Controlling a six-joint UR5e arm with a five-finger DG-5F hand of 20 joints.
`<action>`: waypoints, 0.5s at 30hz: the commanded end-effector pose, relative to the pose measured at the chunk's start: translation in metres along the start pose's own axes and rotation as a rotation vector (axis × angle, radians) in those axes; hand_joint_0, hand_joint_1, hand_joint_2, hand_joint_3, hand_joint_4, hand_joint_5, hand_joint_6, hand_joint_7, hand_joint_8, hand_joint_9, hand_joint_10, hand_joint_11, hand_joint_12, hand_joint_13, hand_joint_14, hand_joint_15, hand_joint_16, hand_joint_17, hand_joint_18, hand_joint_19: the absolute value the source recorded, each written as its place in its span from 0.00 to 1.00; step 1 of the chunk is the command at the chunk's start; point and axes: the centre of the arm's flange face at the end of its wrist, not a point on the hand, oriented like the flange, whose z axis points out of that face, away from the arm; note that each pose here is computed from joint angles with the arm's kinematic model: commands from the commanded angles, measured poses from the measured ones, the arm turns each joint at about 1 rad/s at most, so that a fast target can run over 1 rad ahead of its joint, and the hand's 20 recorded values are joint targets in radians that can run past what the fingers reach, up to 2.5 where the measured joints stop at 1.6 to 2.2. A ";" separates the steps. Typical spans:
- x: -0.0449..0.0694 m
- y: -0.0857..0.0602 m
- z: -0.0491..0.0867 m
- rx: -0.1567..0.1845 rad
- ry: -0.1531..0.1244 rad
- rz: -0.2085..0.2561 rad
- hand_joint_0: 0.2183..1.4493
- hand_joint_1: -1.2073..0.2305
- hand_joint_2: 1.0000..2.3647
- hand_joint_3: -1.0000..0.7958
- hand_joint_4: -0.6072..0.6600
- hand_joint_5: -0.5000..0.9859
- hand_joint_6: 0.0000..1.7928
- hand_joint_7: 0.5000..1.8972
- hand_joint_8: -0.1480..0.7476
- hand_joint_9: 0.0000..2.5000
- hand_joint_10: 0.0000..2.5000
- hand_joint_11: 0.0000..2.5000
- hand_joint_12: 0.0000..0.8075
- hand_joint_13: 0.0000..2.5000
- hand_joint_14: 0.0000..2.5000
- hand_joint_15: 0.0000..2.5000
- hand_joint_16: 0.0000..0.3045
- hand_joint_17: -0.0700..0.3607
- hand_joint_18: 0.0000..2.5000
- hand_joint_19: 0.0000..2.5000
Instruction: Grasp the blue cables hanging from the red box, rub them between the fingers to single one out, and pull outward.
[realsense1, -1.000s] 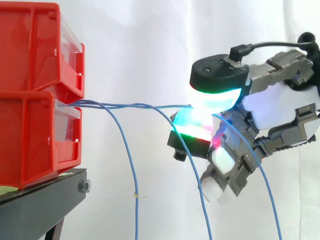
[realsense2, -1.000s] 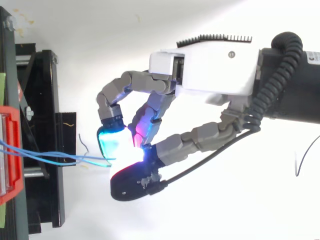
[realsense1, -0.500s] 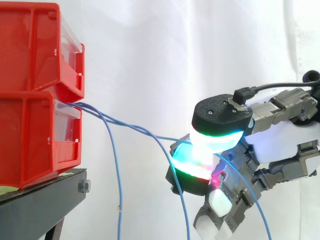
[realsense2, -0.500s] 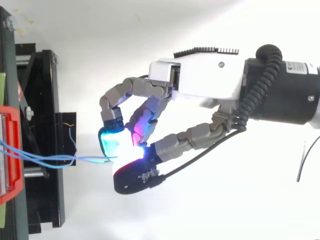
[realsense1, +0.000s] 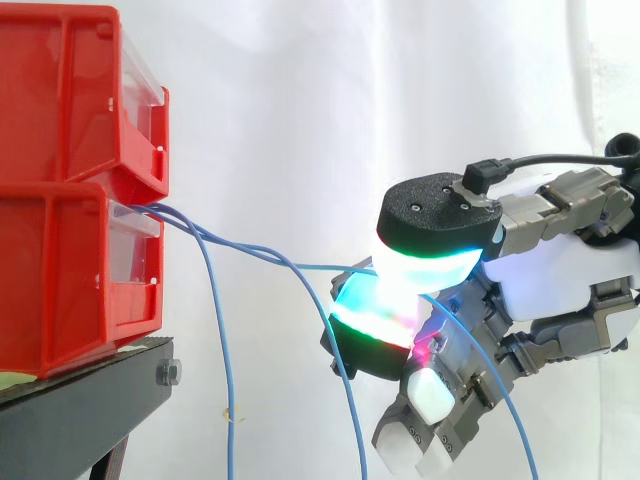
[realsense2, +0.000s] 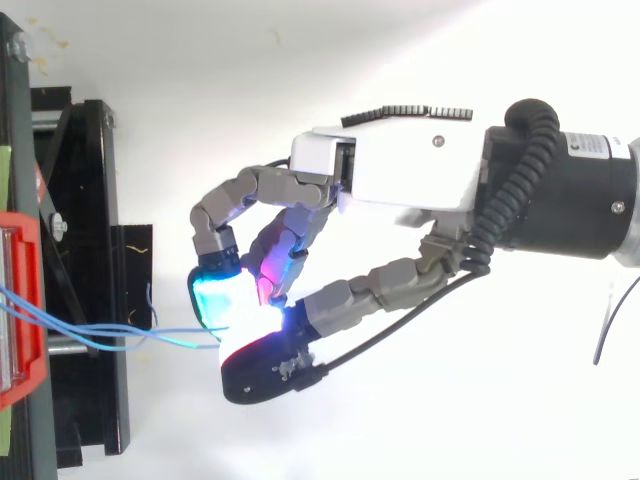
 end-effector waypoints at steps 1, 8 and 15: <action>0.000 0.000 0.000 0.000 -0.002 -0.004 0.31 0.30 0.00 0.51 0.44 0.33 0.44 0.52 0.49 0.43 0.00 0.05 0.54 0.29 0.00 0.09 0.17 0.43 0.27 0.09; 0.000 0.000 0.000 0.000 -0.002 -0.004 0.31 0.30 0.01 0.51 0.44 0.33 0.44 0.52 0.49 0.43 0.00 0.05 0.54 0.29 0.00 0.10 0.17 0.43 0.27 0.09; 0.000 0.000 0.000 0.000 -0.002 -0.004 0.31 0.30 0.01 0.51 0.44 0.33 0.43 0.53 0.49 0.43 0.00 0.05 0.54 0.29 0.00 0.10 0.17 0.44 0.27 0.09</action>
